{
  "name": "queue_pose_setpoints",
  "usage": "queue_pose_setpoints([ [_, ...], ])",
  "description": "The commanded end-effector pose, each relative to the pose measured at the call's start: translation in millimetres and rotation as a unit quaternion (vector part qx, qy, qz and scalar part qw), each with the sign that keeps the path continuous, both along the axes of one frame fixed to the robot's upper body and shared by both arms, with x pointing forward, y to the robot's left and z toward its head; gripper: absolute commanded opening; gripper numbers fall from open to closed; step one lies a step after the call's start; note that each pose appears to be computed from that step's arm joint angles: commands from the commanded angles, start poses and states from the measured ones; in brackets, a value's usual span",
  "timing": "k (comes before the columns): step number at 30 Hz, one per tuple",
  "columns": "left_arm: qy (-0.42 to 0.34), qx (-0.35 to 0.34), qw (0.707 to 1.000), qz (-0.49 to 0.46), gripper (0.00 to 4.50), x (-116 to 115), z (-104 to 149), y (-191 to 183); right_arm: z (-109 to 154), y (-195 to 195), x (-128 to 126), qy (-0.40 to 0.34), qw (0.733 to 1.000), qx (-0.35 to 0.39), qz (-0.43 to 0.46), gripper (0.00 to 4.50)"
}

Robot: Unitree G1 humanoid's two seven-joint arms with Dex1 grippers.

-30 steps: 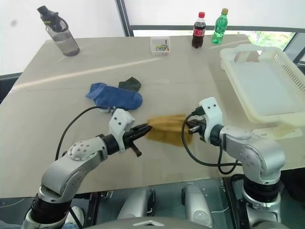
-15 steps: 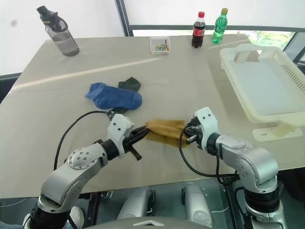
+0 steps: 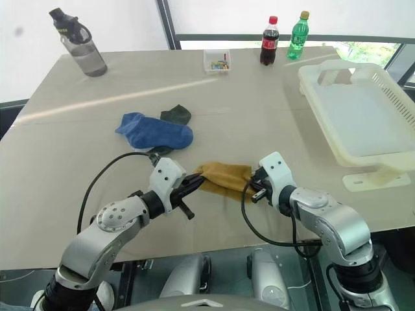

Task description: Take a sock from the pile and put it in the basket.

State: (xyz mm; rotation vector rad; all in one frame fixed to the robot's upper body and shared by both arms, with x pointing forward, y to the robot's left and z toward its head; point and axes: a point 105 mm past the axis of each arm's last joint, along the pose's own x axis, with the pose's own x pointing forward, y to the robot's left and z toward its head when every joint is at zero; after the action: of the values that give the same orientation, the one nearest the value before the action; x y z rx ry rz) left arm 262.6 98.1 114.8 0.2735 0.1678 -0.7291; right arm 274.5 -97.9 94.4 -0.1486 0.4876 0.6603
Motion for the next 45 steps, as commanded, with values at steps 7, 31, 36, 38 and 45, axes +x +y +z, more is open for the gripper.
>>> queue_pose_setpoints([
  [7, -0.012, 0.012, 1.0, 0.008, 0.0, -1.2, 0.9, 2.7, -11.2, -3.5, -3.8, 0.006, 1.0, -0.011, 0.006, 1.57],
  [31, -0.002, 0.014, 1.0, -0.004, 0.0, -2.4, -4.9, 2.4, 34.7, 8.0, -20.4, -0.014, 0.989, 0.14, 0.046, 2.33],
  [36, 0.004, 0.014, 1.0, -0.013, 0.0, -3.0, -7.0, 1.1, 28.6, 14.2, -21.6, -0.007, 0.989, 0.133, 0.058, 2.33],
  [38, 0.005, 0.014, 1.0, -0.015, 0.0, -2.7, -7.9, 0.9, 29.8, 17.2, -20.9, -0.01, 0.989, 0.135, 0.062, 2.33],
  [45, 0.006, 0.014, 1.0, -0.017, 0.0, -2.9, -9.4, 0.6, 16.7, 25.6, -20.3, 0.014, 0.99, 0.122, 0.064, 2.33],
])
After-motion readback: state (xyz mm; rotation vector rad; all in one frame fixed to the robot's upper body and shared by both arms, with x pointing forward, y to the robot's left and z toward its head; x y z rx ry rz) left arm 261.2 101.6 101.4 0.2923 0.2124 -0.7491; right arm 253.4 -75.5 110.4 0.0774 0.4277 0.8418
